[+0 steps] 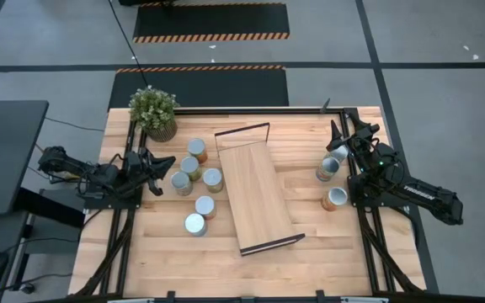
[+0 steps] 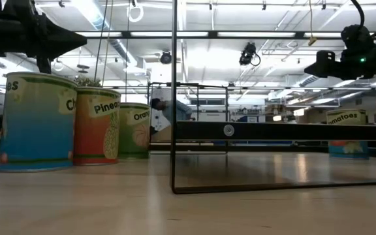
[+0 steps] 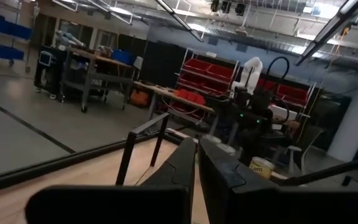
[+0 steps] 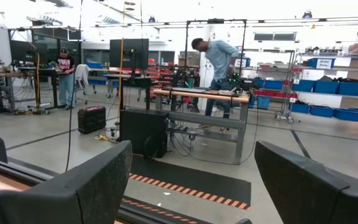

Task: Pick and place cans onto a shelf
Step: Put the right canned oranges on the shelf

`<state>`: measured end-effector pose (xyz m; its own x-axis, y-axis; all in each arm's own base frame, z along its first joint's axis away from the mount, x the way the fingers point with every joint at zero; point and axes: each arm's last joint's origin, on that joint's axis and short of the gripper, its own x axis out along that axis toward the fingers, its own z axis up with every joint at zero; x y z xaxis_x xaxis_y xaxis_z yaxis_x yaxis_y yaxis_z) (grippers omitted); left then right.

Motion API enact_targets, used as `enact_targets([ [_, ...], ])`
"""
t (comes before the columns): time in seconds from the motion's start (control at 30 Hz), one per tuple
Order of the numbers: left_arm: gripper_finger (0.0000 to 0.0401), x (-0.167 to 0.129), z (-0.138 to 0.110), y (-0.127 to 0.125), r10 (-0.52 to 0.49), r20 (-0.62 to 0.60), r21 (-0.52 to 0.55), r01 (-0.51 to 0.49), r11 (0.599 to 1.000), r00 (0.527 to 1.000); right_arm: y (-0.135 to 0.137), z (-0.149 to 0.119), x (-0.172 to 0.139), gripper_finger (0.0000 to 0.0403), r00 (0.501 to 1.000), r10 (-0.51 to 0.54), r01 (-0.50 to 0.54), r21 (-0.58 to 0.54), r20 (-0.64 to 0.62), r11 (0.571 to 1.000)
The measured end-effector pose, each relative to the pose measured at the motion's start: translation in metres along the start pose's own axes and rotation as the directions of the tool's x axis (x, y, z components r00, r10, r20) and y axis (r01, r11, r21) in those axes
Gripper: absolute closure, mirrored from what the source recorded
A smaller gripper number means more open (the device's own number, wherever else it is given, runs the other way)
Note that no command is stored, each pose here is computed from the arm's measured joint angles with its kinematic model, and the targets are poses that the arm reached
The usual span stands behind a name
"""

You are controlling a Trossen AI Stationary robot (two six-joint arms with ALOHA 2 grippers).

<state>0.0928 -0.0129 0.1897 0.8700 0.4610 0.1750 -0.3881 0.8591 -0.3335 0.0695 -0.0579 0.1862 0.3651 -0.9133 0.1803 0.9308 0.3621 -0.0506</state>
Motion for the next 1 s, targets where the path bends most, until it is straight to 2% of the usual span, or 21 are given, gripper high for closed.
enact_targets([
  [0.23, 0.0374, 0.0, 0.003, 0.0, -0.003, 0.024, -0.076, 0.005, 0.997, 1.0, 0.0, 0.002, 0.0, 0.0055, 1.0, -0.003, 0.003, 0.042, 0.017, 0.999],
  [0.37, 0.0374, 0.0, 0.007, -0.001, -0.014, 0.051, -0.089, 0.018, 0.996, 0.999, 0.0, 0.003, 0.0, 0.0055, 1.0, -0.002, -0.003, 0.195, 0.022, 0.981],
  [0.43, 0.0374, 0.0, 0.008, -0.002, -0.072, 0.057, -0.031, 0.073, 0.997, 0.996, 0.0, 0.002, 0.0, 0.0055, 1.0, 0.001, -0.006, 0.27, 0.021, 0.963],
  [0.5, 0.0374, 0.0, 0.01, -0.005, -0.177, 0.073, 0.047, 0.174, 0.984, 0.982, 0.0, 0.003, 0.0, 0.0055, 0.999, 0.026, -0.034, 0.338, 0.028, 0.941],
  [0.57, 0.0374, -0.002, 0.013, -0.01, -0.319, 0.092, 0.14, 0.305, 0.942, 0.943, 0.002, 0.005, 0.0, 0.0055, 0.994, 0.09, -0.105, 0.381, 0.059, 0.918],
  [0.63, 0.0374, -0.003, 0.014, -0.013, -0.445, 0.089, 0.223, 0.418, 0.881, 0.891, 0.005, 0.009, -0.001, 0.0055, 0.974, 0.201, -0.226, 0.38, 0.105, 0.897],
  [0.73, 0.0374, -0.005, 0.014, -0.016, -0.549, 0.087, 0.27, 0.511, 0.816, 0.831, 0.009, 0.019, -0.002, 0.0055, 0.912, 0.378, -0.41, 0.333, 0.159, 0.849],
  [0.8, 0.0374, -0.005, 0.014, -0.017, -0.558, 0.085, 0.272, 0.52, 0.81, 0.825, 0.011, 0.024, -0.001, 0.0055, 0.875, 0.45, -0.483, 0.321, 0.175, 0.814],
  [0.87, 0.0374, -0.005, 0.014, -0.016, -0.539, 0.088, 0.26, 0.503, 0.825, 0.838, 0.013, 0.027, 0.0, 0.0055, 0.854, 0.492, -0.52, 0.314, 0.171, 0.794],
  [0.93, 0.0374, -0.004, 0.014, -0.015, -0.506, 0.086, 0.238, 0.475, 0.847, 0.859, 0.014, 0.029, 0.001, 0.0055, 0.846, 0.507, -0.532, 0.304, 0.162, 0.79],
  [1.0, 0.0374, -0.004, 0.013, -0.015, -0.492, 0.078, 0.239, 0.463, 0.854, 0.867, 0.016, 0.029, 0.003, 0.0055, 0.847, 0.512, -0.529, 0.3, 0.142, 0.793],
])
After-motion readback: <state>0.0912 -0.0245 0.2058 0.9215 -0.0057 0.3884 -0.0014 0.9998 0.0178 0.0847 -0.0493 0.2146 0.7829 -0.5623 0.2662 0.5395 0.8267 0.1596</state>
